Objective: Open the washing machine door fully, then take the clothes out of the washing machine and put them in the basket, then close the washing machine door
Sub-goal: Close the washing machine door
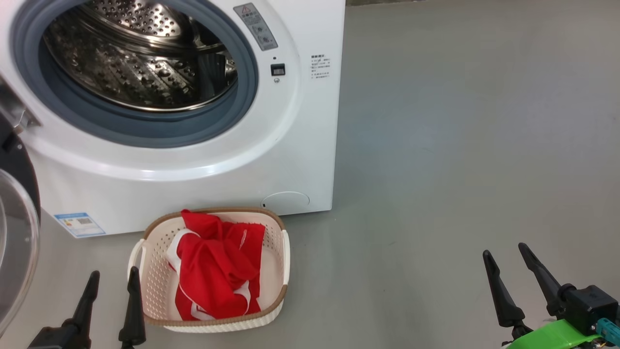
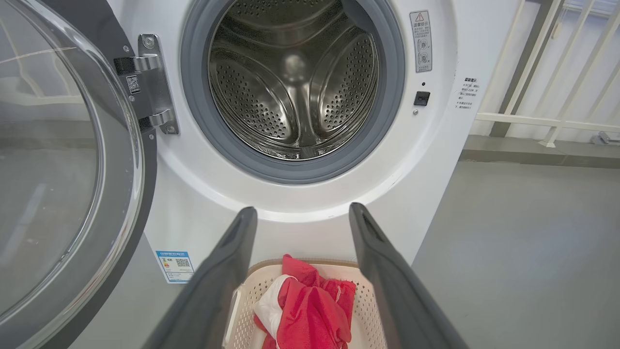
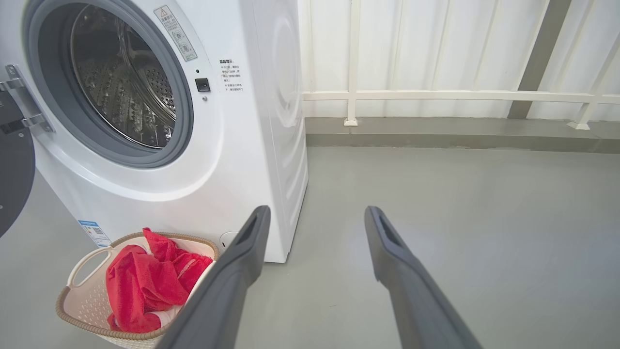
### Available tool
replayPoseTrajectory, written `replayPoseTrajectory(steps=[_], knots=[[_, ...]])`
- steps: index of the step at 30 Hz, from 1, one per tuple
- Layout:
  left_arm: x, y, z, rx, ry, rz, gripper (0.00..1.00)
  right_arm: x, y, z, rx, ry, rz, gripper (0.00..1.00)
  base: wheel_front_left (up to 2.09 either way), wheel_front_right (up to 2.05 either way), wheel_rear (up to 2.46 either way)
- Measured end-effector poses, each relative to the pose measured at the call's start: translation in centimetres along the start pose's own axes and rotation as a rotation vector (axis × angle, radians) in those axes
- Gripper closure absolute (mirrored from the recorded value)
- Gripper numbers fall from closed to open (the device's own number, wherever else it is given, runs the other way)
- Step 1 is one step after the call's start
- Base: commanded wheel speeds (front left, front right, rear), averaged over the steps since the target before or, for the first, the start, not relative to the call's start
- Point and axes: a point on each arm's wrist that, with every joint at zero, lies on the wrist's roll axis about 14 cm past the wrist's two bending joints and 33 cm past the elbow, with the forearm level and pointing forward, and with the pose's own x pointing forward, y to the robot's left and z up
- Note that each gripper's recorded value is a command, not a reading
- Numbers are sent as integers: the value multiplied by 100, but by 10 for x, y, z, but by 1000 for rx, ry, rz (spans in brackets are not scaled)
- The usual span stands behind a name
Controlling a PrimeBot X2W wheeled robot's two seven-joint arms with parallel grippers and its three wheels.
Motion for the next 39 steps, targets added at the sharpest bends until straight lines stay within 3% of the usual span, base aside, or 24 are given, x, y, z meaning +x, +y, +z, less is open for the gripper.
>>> replayPoseTrajectory(steps=[25, 39], knots=[[-9, 9, -3, -9, 11, 36, 0, 4, 8, 2, 2, -8, 28, 0, -13, 13, 0], [-34, 40, -2, -18, 8, 149, 0, 27, 54, -7, 6, 13, 177, 0, 0, 0, 0]])
